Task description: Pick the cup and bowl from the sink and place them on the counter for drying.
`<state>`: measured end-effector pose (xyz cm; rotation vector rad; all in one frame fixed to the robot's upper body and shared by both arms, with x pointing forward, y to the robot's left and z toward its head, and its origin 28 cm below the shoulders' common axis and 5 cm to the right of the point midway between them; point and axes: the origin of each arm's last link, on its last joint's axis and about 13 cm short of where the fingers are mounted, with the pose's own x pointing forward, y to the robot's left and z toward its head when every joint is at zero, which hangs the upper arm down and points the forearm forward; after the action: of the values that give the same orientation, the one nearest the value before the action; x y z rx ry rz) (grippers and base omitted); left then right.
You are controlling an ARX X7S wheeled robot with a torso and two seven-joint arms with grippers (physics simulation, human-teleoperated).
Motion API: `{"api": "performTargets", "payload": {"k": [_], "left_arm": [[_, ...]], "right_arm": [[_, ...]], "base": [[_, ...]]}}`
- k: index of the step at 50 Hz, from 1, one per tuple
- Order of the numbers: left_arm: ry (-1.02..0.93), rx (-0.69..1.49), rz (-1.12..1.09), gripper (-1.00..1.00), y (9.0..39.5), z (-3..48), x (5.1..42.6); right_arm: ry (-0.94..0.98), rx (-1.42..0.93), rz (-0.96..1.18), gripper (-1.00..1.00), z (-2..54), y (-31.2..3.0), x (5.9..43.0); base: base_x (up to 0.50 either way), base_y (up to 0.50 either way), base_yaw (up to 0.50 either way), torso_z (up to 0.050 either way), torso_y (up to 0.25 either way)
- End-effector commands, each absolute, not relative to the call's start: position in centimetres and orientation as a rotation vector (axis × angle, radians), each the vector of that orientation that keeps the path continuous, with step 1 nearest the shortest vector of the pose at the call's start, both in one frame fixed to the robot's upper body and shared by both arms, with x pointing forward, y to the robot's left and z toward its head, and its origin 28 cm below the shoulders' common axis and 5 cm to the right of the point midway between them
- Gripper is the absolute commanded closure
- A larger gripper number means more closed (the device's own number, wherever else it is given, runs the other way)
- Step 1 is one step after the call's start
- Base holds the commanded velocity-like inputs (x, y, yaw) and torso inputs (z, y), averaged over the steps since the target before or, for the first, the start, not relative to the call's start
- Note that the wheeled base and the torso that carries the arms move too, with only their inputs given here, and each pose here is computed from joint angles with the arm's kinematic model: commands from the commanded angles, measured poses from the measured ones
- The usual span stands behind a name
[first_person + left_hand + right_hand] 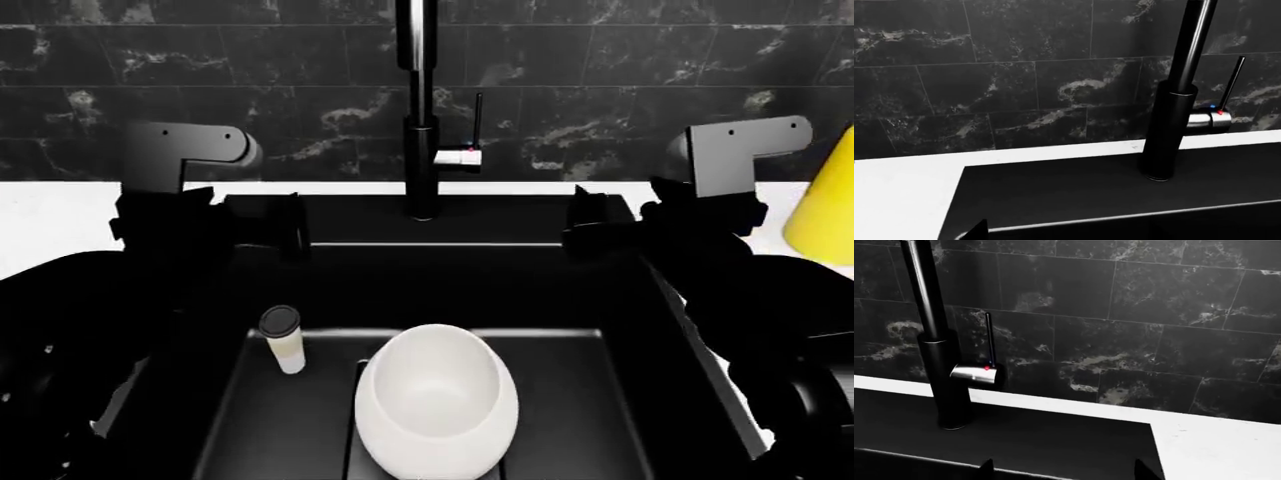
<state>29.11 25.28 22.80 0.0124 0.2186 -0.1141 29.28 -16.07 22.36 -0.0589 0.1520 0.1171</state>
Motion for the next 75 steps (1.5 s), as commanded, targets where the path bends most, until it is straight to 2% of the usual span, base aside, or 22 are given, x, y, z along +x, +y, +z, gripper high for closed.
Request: {"api": "performTargets", "payload": {"k": [1, 5, 23, 46, 75], "left_arm": [[0.227, -0.028, -0.13, -1.0, 25.4, 21.1, 29.0], [0.236, -0.034, -0.133, -1.0, 25.5, 20.7, 29.0], [0.231, -0.035, -0.138, -1.0, 25.3, 20.2, 29.4], [0.226, -0.023, -0.148, -1.0, 25.1, 20.3, 29.0], [0.238, -0.025, -0.131, -1.0, 25.3, 19.5, 27.9]], "right_arm": [[0.297, -0.07, 0.21, -1.0, 20.7, -14.9, 29.2], [0.409, -0.094, 0.242, -1.0, 19.6, -13.9, 29.4], [0.649, -0.086, 0.361, -1.0, 17.5, -11.5, 30.9], [0.788, -0.175, 0.473, -1.0, 14.4, -9.6, 35.7], [0.911, -0.208, 0.527, -1.0, 7.6, -8.0, 35.6]], "base": [[0.0, 0.0, 0.0, 0.0, 0.0], [0.0, 0.0, 0.0, 0.0, 0.0], [0.0, 0.0, 0.0, 0.0, 0.0], [0.0, 0.0, 0.0, 0.0, 0.0], [0.0, 0.0, 0.0, 0.0, 0.0]]}}
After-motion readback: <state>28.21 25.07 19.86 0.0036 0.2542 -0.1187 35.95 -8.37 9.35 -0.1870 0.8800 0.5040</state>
